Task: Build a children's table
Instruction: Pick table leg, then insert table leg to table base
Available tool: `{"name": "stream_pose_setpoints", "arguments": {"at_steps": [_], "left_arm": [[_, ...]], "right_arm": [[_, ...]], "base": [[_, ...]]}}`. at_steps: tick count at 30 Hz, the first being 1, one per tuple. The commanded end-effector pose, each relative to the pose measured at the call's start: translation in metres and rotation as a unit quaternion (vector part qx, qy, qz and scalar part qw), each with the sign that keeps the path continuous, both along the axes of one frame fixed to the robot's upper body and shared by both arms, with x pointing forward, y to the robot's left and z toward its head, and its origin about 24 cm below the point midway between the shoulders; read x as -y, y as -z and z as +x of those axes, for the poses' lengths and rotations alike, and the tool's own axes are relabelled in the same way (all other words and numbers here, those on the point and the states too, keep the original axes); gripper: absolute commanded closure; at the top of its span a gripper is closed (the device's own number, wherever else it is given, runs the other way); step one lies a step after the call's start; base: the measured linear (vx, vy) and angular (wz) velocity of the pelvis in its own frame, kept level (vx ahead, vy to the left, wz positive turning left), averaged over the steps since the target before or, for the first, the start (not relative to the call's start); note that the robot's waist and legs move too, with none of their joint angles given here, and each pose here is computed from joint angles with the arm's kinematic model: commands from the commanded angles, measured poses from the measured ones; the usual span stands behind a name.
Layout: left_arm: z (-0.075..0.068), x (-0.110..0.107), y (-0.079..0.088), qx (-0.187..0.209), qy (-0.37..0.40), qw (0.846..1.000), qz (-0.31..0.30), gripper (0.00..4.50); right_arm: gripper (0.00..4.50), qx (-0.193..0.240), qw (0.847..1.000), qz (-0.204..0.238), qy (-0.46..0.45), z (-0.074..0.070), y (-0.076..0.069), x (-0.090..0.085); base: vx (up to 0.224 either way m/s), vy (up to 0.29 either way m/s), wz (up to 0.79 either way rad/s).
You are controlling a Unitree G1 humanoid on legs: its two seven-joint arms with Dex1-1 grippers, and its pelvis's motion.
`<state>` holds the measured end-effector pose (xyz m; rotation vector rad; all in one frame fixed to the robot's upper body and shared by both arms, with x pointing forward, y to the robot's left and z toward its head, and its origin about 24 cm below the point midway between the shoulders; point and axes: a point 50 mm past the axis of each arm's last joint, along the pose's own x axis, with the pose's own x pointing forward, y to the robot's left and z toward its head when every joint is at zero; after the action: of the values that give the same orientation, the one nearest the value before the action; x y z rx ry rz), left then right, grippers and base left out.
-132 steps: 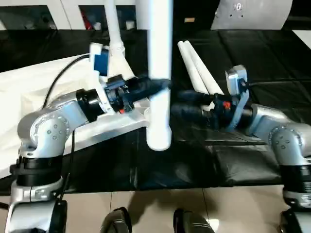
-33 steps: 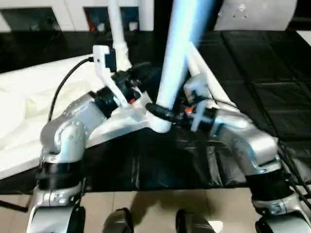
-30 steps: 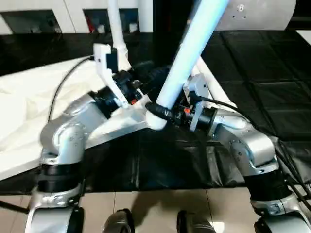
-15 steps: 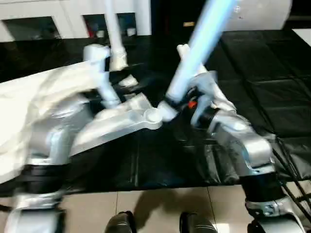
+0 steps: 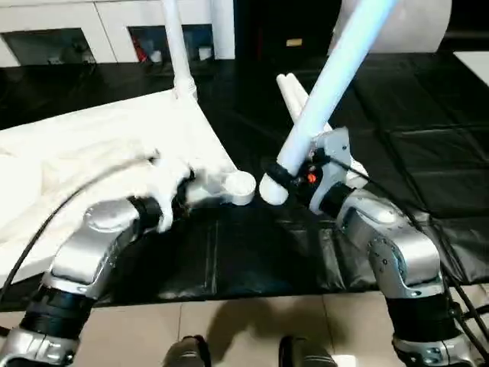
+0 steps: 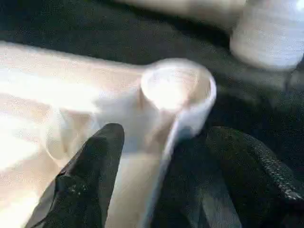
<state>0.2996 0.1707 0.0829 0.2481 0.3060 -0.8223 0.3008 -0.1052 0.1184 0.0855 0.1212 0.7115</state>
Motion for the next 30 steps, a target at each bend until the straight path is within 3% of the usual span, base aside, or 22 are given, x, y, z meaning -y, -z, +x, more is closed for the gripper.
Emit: {"name": "stream_pose_setpoints", "arguments": {"at_steps": [1, 7, 15, 21, 30], "left_arm": [[0.009, -0.006, -0.005, 0.01, 0.008, 1.0, 0.024, 1.46], [0.019, -0.013, -0.004, -0.003, 0.026, 0.999, 0.033, 1.97], [0.013, -0.011, -0.003, -0.059, 0.06, 0.996, 0.027, 2.74], [0.01, -0.019, 0.0, -0.065, 0.059, 0.995, 0.053, 3.29], [0.007, -0.024, 0.004, -0.069, 0.059, 0.994, 0.061, 3.92]], "right_arm": [[2.59, 0.006, 1.0, 0.001, -0.01, 0.0, -0.005, 0.001], [2.59, 0.01, 1.0, -0.009, -0.016, 0.001, -0.006, 0.004], [2.59, 0.007, 0.999, -0.028, -0.029, 0.003, -0.006, 0.011], [2.59, 0.01, 0.999, -0.041, -0.032, 0.006, -0.008, 0.012], [2.59, 0.011, 0.998, -0.045, -0.041, -0.001, -0.006, 0.014]], "base": [[0.0, 0.0, 0.0], [0.0, 0.0, 0.0], [0.0, 0.0, 0.0], [0.0, 0.0, 0.0], [0.0, 0.0, 0.0]]}}
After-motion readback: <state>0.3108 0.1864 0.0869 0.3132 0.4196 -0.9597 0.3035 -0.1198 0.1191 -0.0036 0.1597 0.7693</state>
